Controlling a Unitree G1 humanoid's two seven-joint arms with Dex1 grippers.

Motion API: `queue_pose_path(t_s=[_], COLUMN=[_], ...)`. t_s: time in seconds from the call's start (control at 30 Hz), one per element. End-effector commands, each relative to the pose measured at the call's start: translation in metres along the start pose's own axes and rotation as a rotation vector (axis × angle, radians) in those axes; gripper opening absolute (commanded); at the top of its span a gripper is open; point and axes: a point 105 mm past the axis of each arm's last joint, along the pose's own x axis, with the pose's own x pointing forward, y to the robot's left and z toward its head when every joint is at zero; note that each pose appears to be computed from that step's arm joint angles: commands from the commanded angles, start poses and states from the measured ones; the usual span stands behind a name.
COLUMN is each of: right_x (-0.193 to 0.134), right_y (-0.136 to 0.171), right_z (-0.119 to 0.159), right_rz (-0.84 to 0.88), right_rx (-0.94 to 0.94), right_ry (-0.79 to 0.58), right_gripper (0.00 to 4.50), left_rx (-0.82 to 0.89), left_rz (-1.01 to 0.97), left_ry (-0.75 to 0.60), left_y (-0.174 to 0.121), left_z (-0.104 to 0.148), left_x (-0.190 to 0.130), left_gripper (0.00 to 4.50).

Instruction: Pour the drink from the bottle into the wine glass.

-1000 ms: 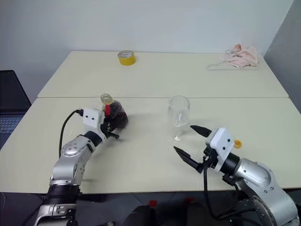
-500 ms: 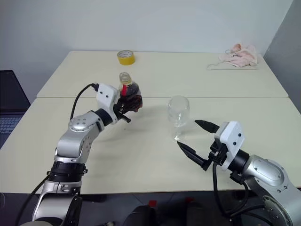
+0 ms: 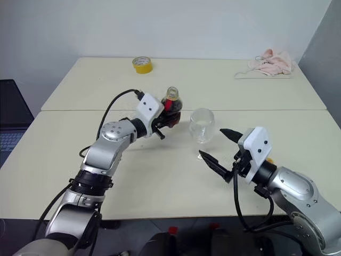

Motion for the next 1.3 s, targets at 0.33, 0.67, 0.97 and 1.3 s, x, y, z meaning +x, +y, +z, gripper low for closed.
queue_pose_path(t_s=[0.33,0.67,0.97,1.3], right_x=[0.005,0.012,0.016,0.018], right_y=[0.001,-0.006,-0.005,-0.004], right_z=[0.005,0.023,0.023,0.024], right_rz=[-0.022,-0.047,-0.041,-0.031], right_rx=[0.001,-0.063,-0.075,-0.07], right_ry=[0.016,-0.039,-0.038,-0.041], right_gripper=[4.5,4.5,4.5,4.5], left_rx=[0.27,0.464,0.561,0.653], left_rz=[-0.018,0.0,0.008,0.035], left_ry=[-0.191,-0.242,-0.279,-0.297], left_y=[-0.009,-0.006,-0.004,0.001], left_z=[0.054,0.066,0.072,0.07], left_x=[0.015,0.016,0.017,0.014], left_gripper=[0.79,0.76,0.76,0.76])
